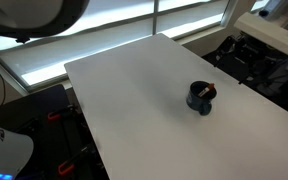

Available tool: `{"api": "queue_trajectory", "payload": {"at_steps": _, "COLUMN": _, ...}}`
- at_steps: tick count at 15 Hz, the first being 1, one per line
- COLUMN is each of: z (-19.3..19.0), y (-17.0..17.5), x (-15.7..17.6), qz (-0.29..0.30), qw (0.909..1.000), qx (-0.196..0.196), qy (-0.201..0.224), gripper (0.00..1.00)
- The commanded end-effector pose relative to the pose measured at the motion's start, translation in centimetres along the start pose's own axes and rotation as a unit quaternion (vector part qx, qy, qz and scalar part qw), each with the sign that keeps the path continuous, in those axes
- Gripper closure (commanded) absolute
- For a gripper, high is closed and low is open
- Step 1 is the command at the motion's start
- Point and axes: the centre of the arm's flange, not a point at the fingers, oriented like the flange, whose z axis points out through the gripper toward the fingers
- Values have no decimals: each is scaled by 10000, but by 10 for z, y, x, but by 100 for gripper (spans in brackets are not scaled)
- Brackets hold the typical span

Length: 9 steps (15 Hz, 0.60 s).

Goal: Remove the marker from the cup

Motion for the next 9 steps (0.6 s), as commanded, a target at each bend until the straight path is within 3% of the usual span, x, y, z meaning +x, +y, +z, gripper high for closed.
{"api": "queue_trajectory", "payload": {"at_steps": 1, "z": 0, "y": 1, "x": -1, "qz": 10, "qw": 10000, "qx": 2, "qy": 1, "gripper": 0}}
{"api": "queue_trajectory", "payload": {"at_steps": 5, "z": -2, "y": 5, "x": 1, "qz": -22, "qw": 10000, "qx": 11, "qy": 37, "gripper": 0}}
{"api": "queue_trajectory", "payload": {"at_steps": 9, "z": -6, "y": 14, "x": 15, "qz": -659, "qw": 9977, "qx": 117, "qy": 72, "gripper": 0}}
